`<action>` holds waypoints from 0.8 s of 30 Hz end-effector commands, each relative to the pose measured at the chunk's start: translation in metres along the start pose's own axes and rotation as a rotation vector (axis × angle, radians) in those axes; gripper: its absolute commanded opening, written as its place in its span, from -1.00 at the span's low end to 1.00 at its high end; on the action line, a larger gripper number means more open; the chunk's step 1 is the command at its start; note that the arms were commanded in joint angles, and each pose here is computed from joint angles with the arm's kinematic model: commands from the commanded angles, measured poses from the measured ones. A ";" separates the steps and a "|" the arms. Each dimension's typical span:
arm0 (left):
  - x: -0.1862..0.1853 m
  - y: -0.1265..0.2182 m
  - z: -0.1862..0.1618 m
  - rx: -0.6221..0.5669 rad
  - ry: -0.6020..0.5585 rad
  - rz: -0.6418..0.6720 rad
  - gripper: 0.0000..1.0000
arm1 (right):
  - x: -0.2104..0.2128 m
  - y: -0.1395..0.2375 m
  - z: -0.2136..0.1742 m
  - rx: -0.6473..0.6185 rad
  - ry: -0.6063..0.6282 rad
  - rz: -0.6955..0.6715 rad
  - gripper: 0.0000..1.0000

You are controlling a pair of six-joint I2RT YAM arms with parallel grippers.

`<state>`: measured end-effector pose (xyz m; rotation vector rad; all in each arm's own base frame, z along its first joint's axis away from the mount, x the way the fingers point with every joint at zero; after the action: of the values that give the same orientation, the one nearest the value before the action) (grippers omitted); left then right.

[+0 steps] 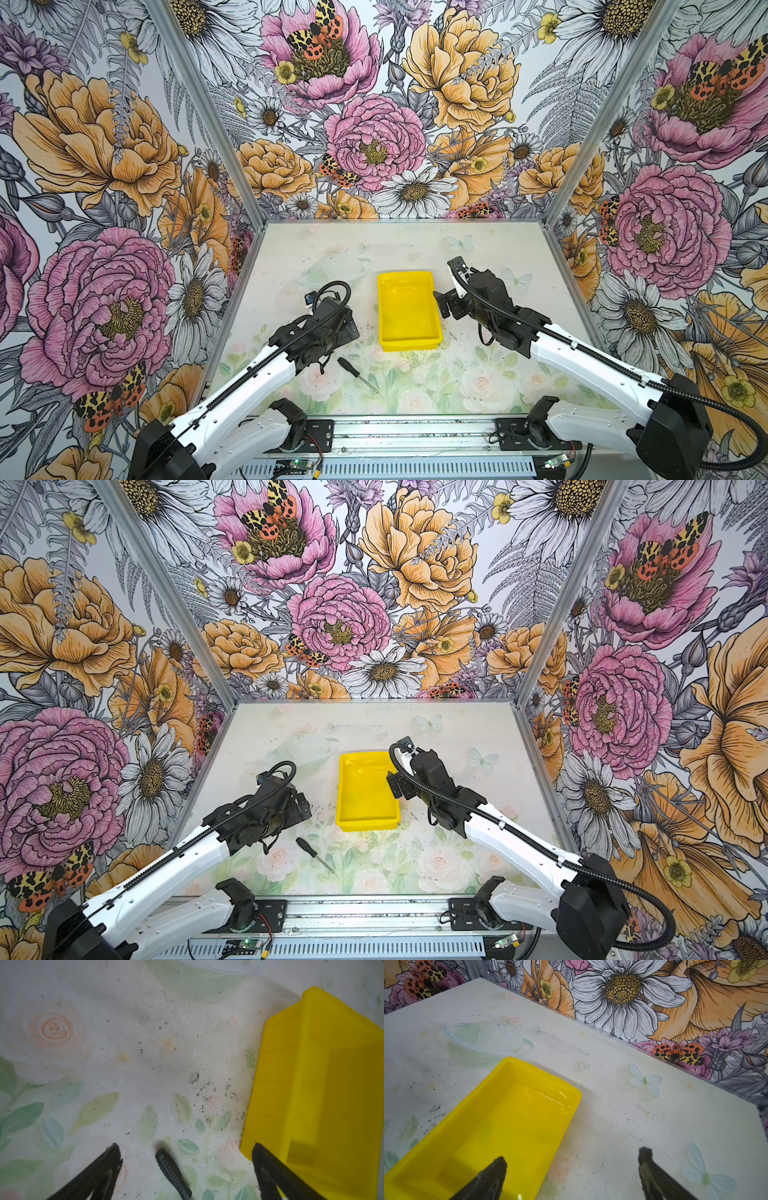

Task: Put the screwdriver in the bin
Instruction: 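Reach the left gripper to the black-handled screwdriver while the right arm nears the bin, then close the left gripper on the screwdriver handle and lift it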

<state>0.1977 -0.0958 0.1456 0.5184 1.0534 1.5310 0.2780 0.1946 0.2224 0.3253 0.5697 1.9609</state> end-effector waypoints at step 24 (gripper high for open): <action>-0.013 -0.046 -0.060 0.190 0.039 0.242 0.56 | 0.019 0.066 -0.007 -0.046 -0.002 0.169 0.99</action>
<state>0.1724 -0.1233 0.0770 0.8168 1.2160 1.6402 0.2237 0.1880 0.2491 0.3371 0.5239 2.1127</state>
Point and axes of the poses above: each gripper's point midway between its finger pads, its own y axis back along the fingers, its own x axis along the line the jaws close on, z = x × y, the point moved 4 cm from there along y, back along the fingers, and after that the axes turned 7 degrees about -y, right-handed, at the moved point
